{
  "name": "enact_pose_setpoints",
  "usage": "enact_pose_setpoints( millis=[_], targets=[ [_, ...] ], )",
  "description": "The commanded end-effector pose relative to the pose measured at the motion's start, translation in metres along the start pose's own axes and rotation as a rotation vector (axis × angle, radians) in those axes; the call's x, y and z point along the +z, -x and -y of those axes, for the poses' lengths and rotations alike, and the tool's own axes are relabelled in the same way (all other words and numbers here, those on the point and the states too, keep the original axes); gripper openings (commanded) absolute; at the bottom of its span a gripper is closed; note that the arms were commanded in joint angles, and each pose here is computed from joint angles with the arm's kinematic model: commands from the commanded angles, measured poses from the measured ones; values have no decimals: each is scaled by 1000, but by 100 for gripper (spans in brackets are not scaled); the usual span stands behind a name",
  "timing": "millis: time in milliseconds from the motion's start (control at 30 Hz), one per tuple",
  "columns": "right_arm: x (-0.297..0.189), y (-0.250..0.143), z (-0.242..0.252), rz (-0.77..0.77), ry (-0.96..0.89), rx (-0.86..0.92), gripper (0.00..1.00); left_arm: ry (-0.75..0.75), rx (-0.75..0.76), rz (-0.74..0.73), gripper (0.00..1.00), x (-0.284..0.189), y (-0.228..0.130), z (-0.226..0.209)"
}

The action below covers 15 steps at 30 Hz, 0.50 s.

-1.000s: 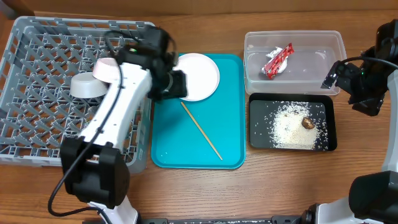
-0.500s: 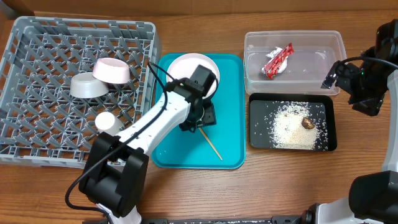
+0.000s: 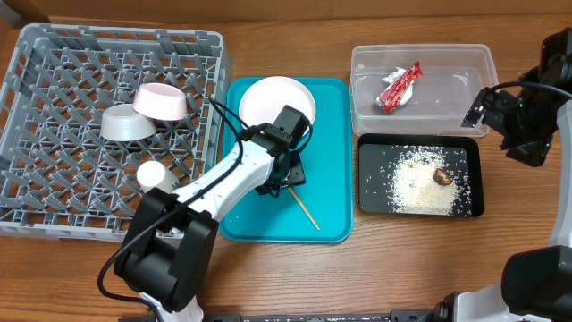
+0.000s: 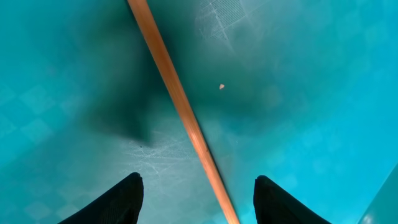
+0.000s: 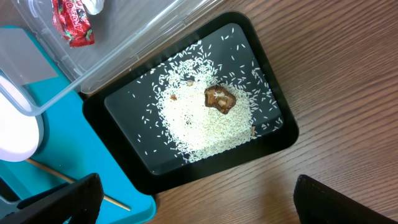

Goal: Sort waste into correct bins and load items into the dishwasher
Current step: 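Return the left gripper to the tray and grasp the second chopstick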

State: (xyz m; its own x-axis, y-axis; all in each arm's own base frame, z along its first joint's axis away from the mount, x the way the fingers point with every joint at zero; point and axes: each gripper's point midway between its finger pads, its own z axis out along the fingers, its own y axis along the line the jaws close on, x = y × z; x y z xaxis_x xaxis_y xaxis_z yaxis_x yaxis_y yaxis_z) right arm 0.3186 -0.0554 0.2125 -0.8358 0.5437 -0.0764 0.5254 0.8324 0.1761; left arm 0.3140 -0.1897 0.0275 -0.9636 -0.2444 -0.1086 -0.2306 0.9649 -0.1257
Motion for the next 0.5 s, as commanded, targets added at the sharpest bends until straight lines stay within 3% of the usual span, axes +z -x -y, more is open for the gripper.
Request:
enact_pose_setpoints(
  millis=[0,133,200,400,467],
  targets=[
    [-6,-1,0,18,8,1,100,55,-11,-24,60,18,-5,-10],
    [-6,-1,0,18,8,1,100,72,-10,-39,56,25,-8,-12],
    [-6,-1,0,18,8,1,100,84,-11,-52,50,28,-10,-15],
    [-6,-1,0,18,8,1,100,87,-14,-54,11,28,-10,-16],
    [-6,-1,0,18,8,1,100,88,-18,-58,4,28,-10,-18]
  ],
)
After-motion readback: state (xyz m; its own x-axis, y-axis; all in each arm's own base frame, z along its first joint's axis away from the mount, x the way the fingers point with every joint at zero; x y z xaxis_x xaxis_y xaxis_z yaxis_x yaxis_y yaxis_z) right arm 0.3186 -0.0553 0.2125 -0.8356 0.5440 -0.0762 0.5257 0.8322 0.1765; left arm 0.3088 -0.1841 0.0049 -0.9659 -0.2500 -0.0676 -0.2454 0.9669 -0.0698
